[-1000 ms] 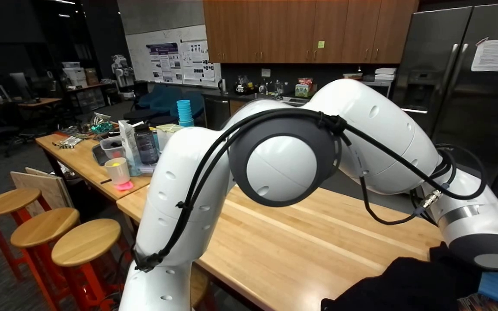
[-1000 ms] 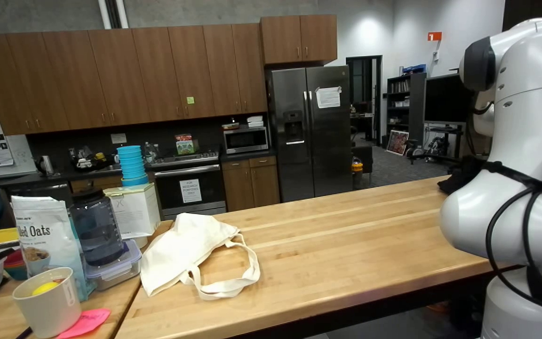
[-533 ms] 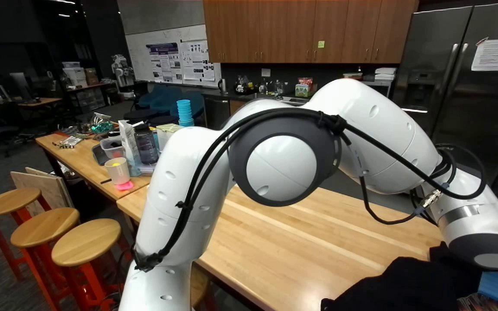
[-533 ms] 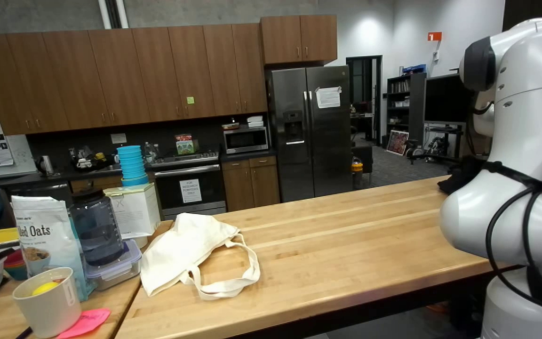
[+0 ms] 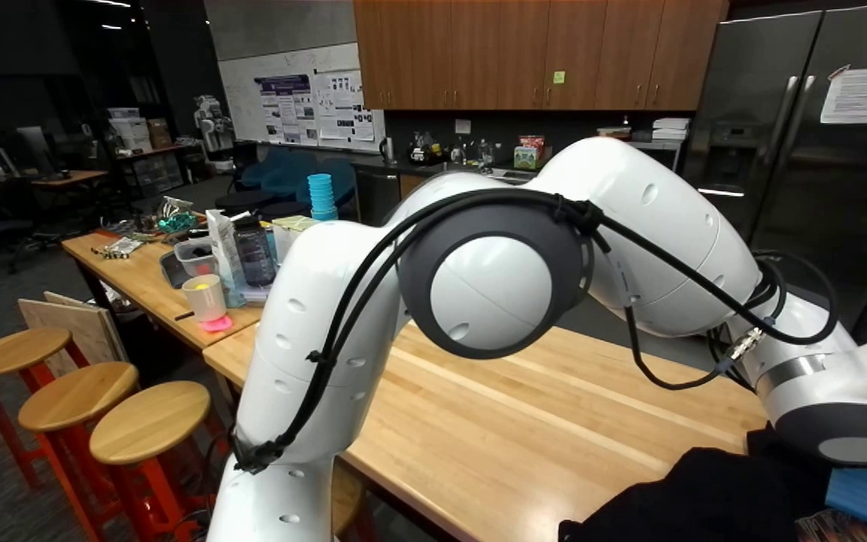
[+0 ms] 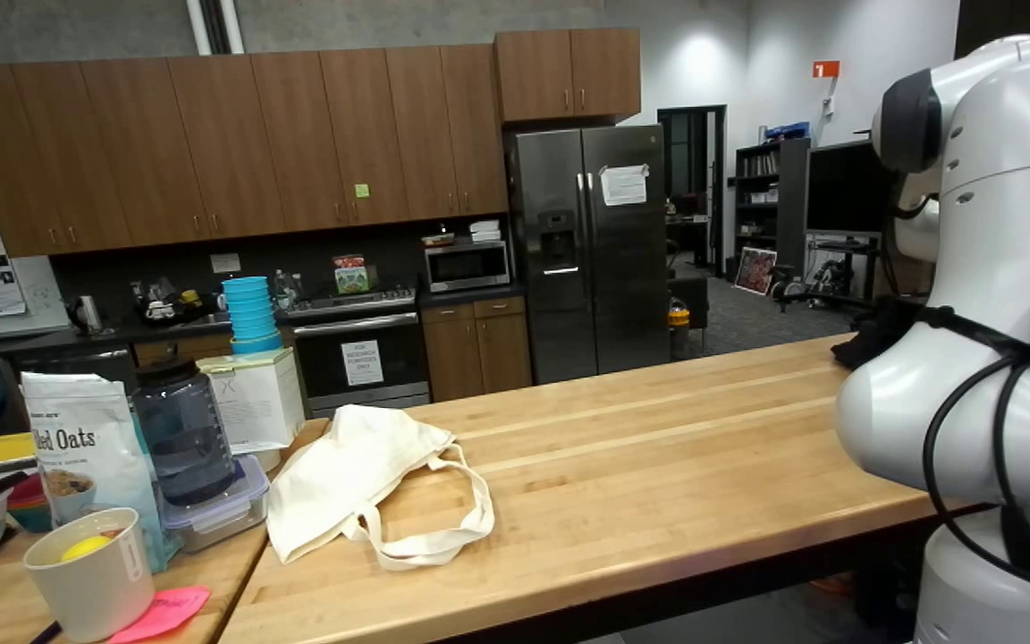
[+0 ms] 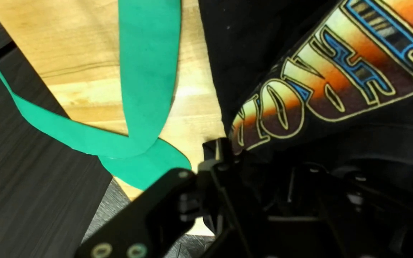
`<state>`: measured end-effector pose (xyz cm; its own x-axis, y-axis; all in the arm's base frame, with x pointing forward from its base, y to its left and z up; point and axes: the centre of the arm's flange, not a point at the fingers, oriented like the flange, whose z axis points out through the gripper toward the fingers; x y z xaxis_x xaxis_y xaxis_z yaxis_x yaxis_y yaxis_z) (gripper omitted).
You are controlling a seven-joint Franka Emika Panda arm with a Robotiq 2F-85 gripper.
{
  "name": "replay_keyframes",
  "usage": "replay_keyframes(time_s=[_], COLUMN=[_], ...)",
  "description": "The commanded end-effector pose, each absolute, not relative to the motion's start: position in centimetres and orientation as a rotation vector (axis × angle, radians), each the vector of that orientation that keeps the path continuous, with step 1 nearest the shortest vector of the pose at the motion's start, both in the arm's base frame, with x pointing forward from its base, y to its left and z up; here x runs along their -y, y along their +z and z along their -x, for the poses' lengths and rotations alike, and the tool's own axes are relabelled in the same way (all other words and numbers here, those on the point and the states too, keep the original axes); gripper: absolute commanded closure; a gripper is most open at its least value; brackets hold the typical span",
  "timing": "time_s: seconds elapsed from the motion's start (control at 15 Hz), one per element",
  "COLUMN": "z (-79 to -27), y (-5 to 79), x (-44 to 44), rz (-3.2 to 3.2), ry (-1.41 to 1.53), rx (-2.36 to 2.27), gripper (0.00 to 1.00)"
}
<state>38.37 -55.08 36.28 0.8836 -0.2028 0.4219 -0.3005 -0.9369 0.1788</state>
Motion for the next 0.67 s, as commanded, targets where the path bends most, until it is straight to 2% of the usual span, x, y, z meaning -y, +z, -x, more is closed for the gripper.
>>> replay_keyframes(time_s=[0.0, 0.33, 0.6], z=[-38.2, -37.5, -36.2], y=[37.4, 39.0, 40.5], x=[52.7, 49.4, 46.3], rz=[-2.79, -2.742, -2.699], ry=[0.608, 0.635, 0.676], rx=[0.369, 0.325, 0.306], gripper=[0.34, 0.01, 0.0])
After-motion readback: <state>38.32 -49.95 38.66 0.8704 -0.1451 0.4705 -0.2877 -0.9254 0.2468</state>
